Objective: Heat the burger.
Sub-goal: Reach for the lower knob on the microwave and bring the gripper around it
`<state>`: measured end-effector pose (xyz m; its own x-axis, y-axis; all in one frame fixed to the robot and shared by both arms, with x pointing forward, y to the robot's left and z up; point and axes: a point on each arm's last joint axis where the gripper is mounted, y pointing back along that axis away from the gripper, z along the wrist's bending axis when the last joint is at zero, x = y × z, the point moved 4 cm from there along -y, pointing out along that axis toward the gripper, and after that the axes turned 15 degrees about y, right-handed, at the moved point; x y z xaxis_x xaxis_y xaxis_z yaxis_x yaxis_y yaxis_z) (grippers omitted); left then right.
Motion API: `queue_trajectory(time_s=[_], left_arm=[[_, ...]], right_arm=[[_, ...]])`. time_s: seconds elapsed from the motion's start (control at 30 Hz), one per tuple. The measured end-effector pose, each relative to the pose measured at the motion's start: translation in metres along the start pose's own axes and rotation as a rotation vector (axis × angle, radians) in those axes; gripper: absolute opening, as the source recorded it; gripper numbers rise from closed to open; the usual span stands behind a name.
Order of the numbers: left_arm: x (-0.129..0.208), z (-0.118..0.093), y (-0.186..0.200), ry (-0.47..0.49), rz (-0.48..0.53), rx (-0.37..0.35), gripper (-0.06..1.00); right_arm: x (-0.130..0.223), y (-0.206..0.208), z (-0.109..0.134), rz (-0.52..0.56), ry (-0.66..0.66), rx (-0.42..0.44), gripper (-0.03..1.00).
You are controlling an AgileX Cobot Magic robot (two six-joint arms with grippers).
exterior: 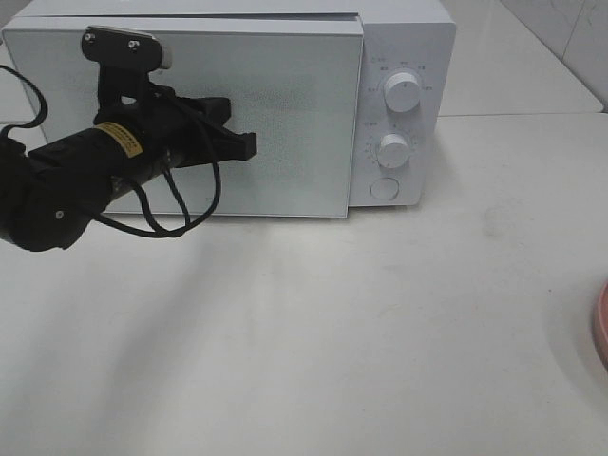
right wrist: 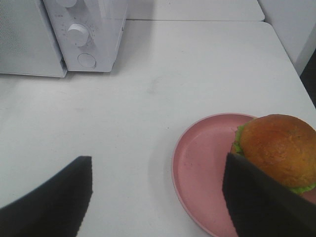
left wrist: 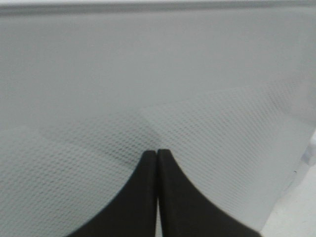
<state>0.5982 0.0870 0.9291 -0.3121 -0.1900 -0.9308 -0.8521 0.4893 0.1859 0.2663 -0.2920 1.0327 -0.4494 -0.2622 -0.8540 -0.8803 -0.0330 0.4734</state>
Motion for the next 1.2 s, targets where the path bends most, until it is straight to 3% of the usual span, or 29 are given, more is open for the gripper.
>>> queue_trajectory(time_s=[0.67,0.93,1.03,1.1,1.17,1.2], left_arm=[[0.01,-0.013,-0.031,-0.054,0.088,0.01,0.0],[-0.002,-0.013,-0.009,0.015,0.1,-0.041,0.0],[0.007,-0.024,0.01,0.018,0.164,-0.03,0.0],[0.01,-0.027,0.013,0.017,0.192,-0.03,0.06],[0.023,-0.03,0.024,0.016,0.329,-0.051,0.38],[0.023,-0.03,0.024,0.016,0.329,-0.051,0.38]], right_arm=[[0.0,0.0,0.0,0.0,-0.001,-0.001,0.72],[0.0,0.0,0.0,0.0,-0.001,-0.001,0.72],[0.0,0.0,0.0,0.0,-0.001,-0.001,0.72],[0.0,0.0,0.0,0.0,-0.001,-0.001,0.72],[0.0,0.0,0.0,0.0,-0.001,-0.001,0.72],[0.0,0.0,0.0,0.0,-0.001,-0.001,0.72]])
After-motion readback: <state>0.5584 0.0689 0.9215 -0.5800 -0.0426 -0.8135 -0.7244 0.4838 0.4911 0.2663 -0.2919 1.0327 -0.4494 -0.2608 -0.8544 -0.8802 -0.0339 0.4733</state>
